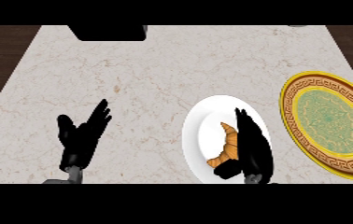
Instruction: Pick the croissant from the plate and place it in the plate
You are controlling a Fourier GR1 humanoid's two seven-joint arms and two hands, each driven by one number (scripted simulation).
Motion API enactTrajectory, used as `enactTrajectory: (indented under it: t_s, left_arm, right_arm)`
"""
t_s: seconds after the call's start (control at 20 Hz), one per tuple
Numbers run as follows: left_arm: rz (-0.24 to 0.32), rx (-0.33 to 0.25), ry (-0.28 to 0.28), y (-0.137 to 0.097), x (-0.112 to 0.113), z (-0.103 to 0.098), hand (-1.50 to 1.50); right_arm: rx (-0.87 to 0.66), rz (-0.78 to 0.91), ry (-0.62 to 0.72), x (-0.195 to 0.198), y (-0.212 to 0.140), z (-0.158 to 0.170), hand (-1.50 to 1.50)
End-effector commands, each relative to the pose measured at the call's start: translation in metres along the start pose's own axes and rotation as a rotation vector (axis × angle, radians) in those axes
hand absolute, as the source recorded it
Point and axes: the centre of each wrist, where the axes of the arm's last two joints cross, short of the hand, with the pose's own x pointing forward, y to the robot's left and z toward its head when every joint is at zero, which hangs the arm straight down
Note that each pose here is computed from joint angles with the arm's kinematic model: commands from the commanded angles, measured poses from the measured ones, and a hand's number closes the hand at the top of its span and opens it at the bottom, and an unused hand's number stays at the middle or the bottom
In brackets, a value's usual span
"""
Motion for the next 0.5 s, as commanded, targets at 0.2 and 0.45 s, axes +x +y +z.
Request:
enactTrajectory:
  t_s: [0.2, 0.45]
  left_arm:
    - [0.020, 0.000, -0.006, -0.018, -0.005, -0.003, 0.00]
    - [0.024, -0.001, -0.009, -0.003, -0.005, -0.018, 0.00]
  right_arm:
    - [0.020, 0.154, -0.072, -0.018, 0.027, -0.028, 1.50]
    - [-0.007, 0.172, -0.065, 0.000, 0.010, -0.008, 1.50]
